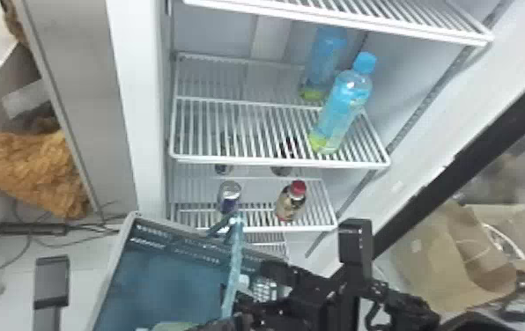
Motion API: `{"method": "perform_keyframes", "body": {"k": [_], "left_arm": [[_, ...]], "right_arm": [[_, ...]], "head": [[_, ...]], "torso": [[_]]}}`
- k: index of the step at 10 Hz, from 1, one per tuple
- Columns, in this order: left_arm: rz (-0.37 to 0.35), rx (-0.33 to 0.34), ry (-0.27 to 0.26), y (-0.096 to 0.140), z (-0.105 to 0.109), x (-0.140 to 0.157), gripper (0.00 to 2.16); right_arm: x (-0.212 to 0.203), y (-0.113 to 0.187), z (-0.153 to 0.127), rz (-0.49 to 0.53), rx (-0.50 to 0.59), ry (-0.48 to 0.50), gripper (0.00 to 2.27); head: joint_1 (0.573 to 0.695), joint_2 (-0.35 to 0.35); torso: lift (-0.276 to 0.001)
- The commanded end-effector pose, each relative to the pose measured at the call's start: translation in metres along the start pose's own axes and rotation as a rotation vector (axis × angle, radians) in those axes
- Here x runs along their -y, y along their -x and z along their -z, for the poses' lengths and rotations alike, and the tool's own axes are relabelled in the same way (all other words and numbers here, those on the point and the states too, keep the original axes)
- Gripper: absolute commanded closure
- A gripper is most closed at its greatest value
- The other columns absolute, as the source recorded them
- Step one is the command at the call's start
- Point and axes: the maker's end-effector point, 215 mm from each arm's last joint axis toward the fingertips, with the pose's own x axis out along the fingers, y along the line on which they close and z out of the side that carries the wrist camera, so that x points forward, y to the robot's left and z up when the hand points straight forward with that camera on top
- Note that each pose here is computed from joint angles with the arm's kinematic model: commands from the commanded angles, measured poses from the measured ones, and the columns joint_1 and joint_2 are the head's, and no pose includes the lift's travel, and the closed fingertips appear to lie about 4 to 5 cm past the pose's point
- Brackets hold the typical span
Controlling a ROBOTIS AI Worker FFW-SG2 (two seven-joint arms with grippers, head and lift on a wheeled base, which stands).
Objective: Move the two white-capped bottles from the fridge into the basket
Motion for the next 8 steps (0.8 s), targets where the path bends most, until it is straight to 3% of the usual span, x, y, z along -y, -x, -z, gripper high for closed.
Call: {"method": "perform_keyframes", "body": {"k": [1, 5, 8], "left_arm": [[-0.002, 0.0, 0.001, 0.0, 0.0, -0.001, 1.19], [0.0, -0.001, -0.001, 0.0, 0.0, 0.0, 1.19], [0.003, -0.002, -0.003, -0.001, 0.0, 0.001, 1.19]], "right_arm": [[0.005, 0.006, -0.01, 0.036, 0.022, 0.037, 0.11], [0.028, 0.036, -0.027, 0.193, 0.059, 0.093, 0.11], [0.027, 0.062, -0.069, 0.286, 0.184, 0.186, 0.11]], "head": [[0.695, -0.26], [0.695, -0.31], [0.695, -0.35]], "torso": [[0.0], [0.0], [0.0]]}}
